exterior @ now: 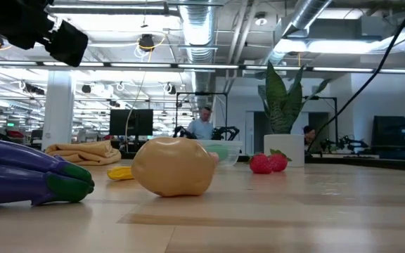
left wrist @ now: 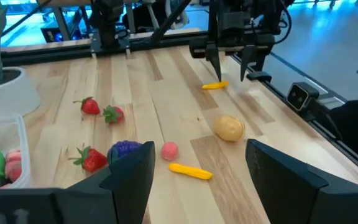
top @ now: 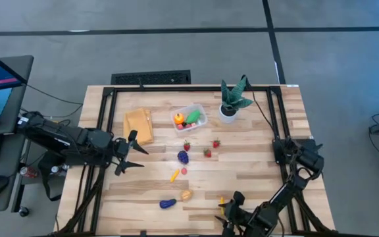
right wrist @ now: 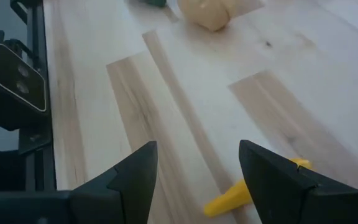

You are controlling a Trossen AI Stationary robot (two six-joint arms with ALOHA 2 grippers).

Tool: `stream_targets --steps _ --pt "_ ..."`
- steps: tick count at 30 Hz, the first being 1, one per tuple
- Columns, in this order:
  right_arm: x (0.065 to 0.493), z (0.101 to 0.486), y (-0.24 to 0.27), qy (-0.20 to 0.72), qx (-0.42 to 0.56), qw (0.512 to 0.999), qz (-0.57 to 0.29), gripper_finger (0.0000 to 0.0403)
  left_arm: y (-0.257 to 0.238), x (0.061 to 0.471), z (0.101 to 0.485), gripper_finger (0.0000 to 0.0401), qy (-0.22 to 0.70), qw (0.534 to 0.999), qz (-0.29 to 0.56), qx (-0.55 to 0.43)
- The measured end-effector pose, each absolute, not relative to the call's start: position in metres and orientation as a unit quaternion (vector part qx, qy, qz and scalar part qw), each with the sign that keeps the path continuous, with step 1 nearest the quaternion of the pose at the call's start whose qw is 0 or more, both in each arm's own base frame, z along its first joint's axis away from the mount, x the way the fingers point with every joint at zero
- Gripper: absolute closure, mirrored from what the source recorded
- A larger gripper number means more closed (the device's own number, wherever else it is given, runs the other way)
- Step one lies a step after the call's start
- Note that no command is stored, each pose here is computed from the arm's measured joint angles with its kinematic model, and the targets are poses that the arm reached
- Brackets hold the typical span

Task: Pick and placing Produce into tupperware
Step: Put the right yellow corn into the transparent bin

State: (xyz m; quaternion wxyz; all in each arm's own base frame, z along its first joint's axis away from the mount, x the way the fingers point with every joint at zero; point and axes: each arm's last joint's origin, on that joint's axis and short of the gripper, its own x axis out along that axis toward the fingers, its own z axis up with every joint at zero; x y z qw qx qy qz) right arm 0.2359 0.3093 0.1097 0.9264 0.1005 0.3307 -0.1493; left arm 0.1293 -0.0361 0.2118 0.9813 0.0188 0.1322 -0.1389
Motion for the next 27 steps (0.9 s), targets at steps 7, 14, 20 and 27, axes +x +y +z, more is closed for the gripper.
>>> stream_targets --steps 7,14,20,27 --pt "0.229 0.116 0.308 0.345 0.112 0.911 -0.194 0.0196 -0.038 0.136 0.208 0.0158 0.145 0.980 -0.138 0.020" --pt "0.221 0.115 0.307 0.344 0.139 0.903 -0.218 0.0220 -0.039 0.140 0.206 0.0158 0.149 0.979 -0.140 0.023" --pt "0.225 0.115 0.305 0.355 0.146 0.896 -0.221 0.0219 -0.039 0.140 0.206 0.0158 0.148 0.978 -0.141 0.028" --pt "0.235 0.113 0.295 0.372 0.154 0.885 -0.236 0.0199 -0.039 0.139 0.206 0.0158 0.151 0.978 -0.141 0.028"
